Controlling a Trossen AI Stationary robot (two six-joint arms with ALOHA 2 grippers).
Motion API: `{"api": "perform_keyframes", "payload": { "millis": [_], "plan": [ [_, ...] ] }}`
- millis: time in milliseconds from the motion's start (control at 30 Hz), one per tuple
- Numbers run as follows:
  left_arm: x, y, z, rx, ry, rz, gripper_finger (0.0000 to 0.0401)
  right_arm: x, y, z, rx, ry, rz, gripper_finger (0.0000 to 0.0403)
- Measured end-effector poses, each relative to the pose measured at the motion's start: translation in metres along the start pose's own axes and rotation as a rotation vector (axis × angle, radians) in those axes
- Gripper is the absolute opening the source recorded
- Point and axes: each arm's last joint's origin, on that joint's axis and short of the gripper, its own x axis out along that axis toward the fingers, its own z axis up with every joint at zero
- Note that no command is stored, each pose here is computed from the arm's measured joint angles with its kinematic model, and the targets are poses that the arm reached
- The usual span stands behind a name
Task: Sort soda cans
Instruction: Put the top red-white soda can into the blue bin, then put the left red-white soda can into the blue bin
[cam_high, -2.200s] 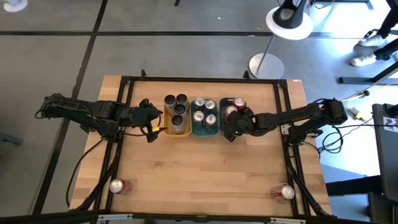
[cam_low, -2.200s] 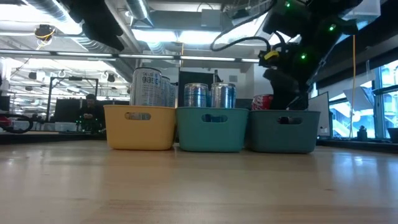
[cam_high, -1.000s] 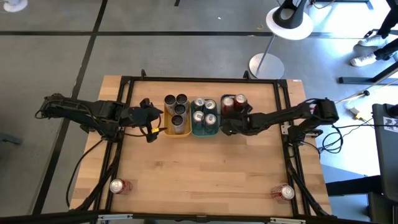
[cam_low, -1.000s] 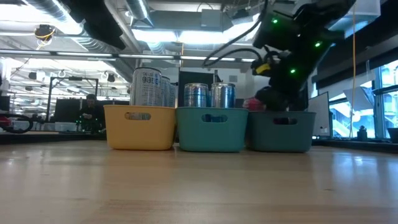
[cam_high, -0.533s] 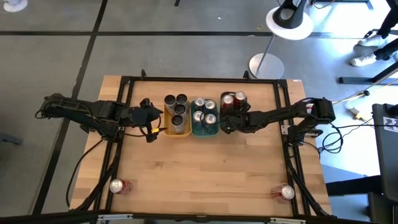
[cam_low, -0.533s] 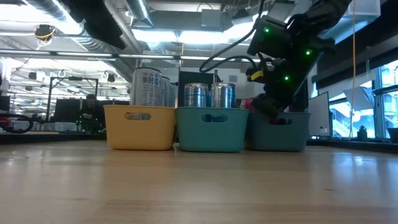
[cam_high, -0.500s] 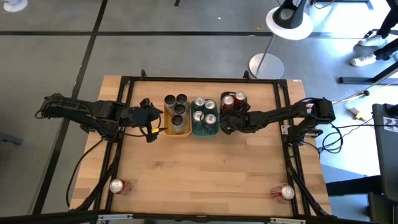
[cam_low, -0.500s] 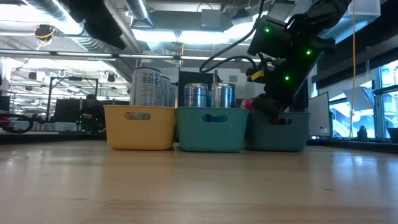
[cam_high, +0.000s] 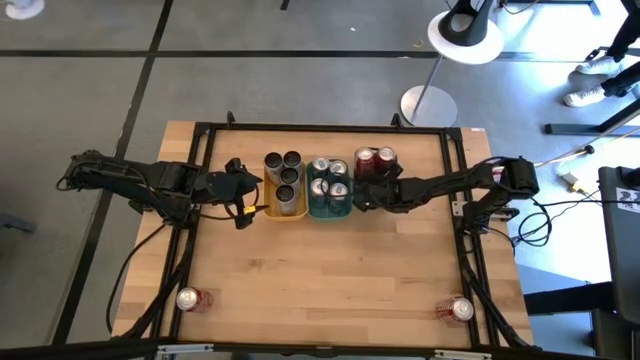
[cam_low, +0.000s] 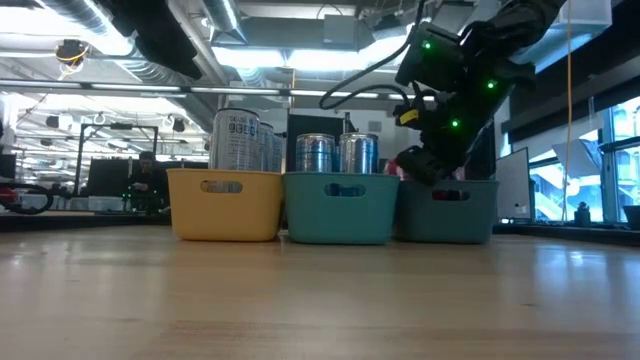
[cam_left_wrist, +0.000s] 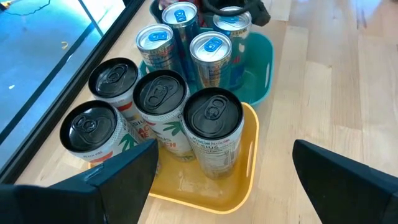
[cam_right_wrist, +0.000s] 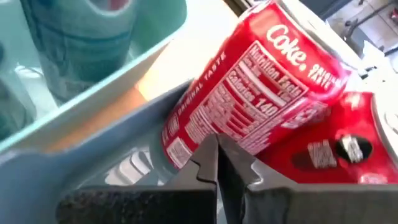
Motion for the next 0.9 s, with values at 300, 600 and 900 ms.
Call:
{"api": "perform_keyframes", "payload": {
  "millis": [300, 600, 900],
  "plan": [
    [0.0, 0.0, 0.0, 0.003, 0.002, -0.006, 0.0359, -0.002, 0.005, 0.003, -0.034, -0.002, 0.086, 0.0003],
    [-0.003, -0.012, -0.003, 0.025, 0.045, -0.201, 0.0359, -0.077, 0.019, 0.043, -0.05, -0.116, 0.228, 0.0003],
    [-0.012, -0.028, -0.007, 0.006, 0.035, -0.267, 0.0359, -0.135, 0.046, 0.051, -0.03, -0.264, 0.412, 0.0003]
  ]
}}
